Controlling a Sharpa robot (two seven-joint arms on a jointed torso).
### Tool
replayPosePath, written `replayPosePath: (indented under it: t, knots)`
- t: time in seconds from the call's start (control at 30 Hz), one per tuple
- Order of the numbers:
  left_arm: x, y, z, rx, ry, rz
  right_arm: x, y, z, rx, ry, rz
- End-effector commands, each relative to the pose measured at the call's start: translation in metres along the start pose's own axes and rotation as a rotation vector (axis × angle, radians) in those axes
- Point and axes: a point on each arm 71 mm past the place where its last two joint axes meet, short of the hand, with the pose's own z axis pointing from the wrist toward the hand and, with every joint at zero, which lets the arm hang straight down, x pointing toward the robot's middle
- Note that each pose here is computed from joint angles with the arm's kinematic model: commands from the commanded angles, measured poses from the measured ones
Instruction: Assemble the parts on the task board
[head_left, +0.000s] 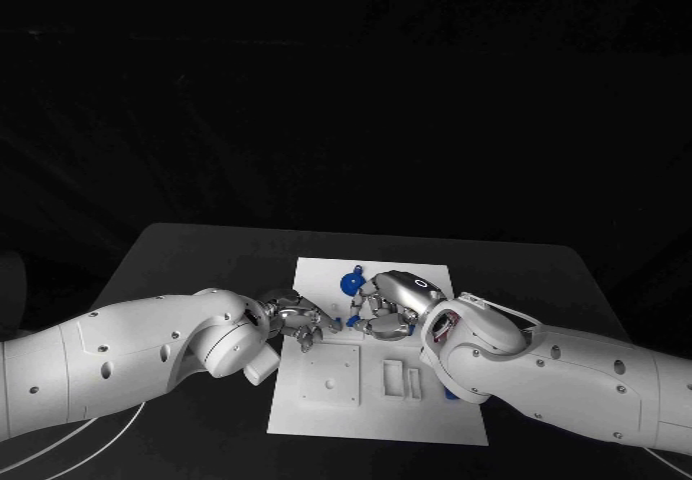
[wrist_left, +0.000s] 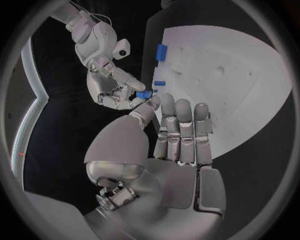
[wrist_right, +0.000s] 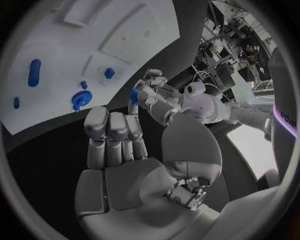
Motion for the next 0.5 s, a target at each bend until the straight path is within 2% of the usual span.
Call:
replayPosePath:
  t: [0.03, 0.5]
  knots:
    - [0.0032, -0.0030, 0.0003, 0.015, 0.012, -0.004, 0.0004, 0.0022, 0.0003, -0.014, 0.001, 0.000]
    - [0.0053, -0.0046, 0.0012, 0.019, 0.017, -0.006, 0.0018, 0.0053, 0.0016, -0.021, 0.007, 0.009]
